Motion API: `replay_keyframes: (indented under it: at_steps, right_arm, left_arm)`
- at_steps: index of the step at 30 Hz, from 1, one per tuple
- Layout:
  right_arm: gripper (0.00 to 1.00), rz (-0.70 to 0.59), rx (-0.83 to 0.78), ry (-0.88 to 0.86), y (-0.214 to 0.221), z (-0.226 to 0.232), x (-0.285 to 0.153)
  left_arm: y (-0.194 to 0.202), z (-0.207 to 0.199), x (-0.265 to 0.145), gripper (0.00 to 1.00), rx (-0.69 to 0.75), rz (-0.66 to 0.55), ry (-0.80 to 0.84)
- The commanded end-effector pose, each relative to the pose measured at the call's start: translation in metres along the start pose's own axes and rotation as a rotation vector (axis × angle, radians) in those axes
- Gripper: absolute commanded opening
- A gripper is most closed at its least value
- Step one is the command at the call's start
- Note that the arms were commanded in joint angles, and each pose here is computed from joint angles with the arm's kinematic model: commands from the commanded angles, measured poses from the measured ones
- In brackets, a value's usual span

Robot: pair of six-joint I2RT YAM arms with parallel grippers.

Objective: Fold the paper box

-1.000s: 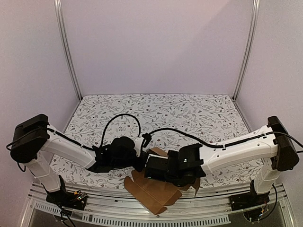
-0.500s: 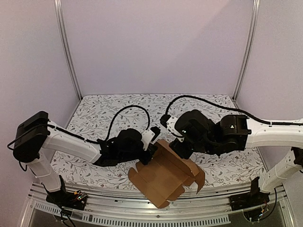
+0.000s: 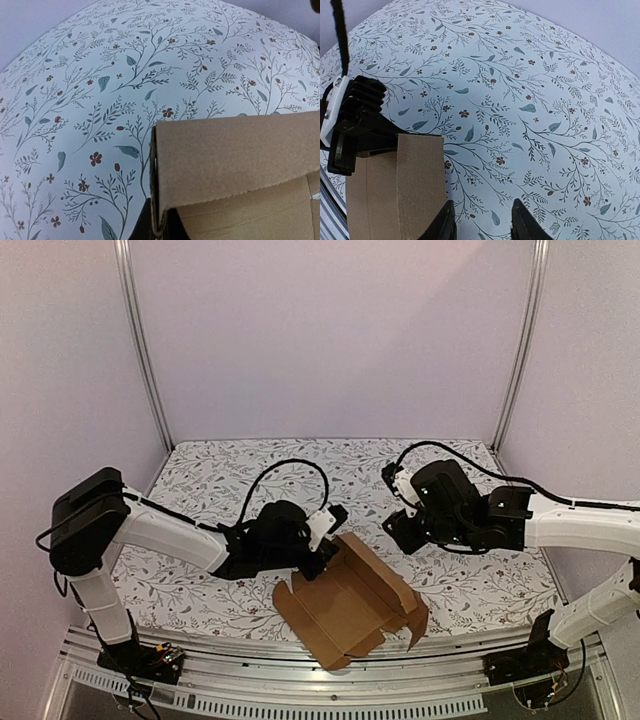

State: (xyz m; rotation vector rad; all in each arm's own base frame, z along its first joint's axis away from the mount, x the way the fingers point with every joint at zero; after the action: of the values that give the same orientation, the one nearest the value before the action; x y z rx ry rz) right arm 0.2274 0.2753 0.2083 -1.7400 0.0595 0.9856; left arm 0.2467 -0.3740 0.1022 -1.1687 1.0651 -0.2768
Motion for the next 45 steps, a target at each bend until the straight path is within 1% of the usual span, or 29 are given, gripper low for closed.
replay_keyframes:
  at_steps: [1,4,5,9,12,14,21,31,43,45]
  right_arm:
    - [0.18,-0.064,0.183,-0.14,-0.01,-0.001,0.015]
    - [0.02,-0.066,0.223,-0.166,-0.011,-0.001,0.025]
    - [0.0,-0.064,0.233,-0.178,-0.011,0.001,0.028]
    - [0.0,-0.088,0.268,-0.261,-0.021,0.015,0.04]
    - [0.0,-0.062,0.3,-0.336,-0.022,0.029,0.055]
    - [0.0,-0.077,0.33,-0.36,-0.024,0.033,0.062]
    - [0.0,-0.056,0.405,-0.433,-0.018,0.049,0.082]
    - [0.0,0.029,0.386,-0.405,0.013,0.067,0.101]
    - [0.0,0.113,0.336,-0.358,0.049,0.09,0.108]
    - [0.0,0.123,0.333,-0.35,0.054,0.092,0.108]
  left_arm:
    - [0.005,0.001,0.006,0.0,-0.002,-0.022,0.039]
    - [0.005,0.001,0.006,0.0,-0.001,-0.046,0.043]
    - [0.005,0.0,0.007,0.0,-0.001,-0.046,0.045]
    - [0.008,-0.001,0.012,0.0,-0.012,-0.041,0.056]
    - [0.012,-0.001,0.014,0.0,-0.023,-0.035,0.057]
    - [0.012,-0.001,0.014,0.0,-0.026,-0.034,0.057]
    - [0.018,-0.005,0.014,0.0,-0.031,-0.029,0.088]
    - [0.024,-0.004,0.014,0.0,-0.056,-0.035,0.08]
    - [0.038,-0.007,0.011,0.12,-0.096,-0.039,0.081]
    - [0.038,-0.005,0.011,0.13,-0.1,-0.046,0.05]
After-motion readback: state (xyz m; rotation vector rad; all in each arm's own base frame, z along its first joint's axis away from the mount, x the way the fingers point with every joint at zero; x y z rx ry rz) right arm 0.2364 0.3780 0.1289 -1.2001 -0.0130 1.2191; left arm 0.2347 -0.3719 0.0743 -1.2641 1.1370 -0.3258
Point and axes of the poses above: each gripper's point midway between its finger pads, its own x axis out along the fingers, its own z axis along the line the jaws close on, y = z × x, the point moved 4 cm from there along -x, back along the fingers, and after that the axes turned 4 degrees about -x, right-handed, at the moved point
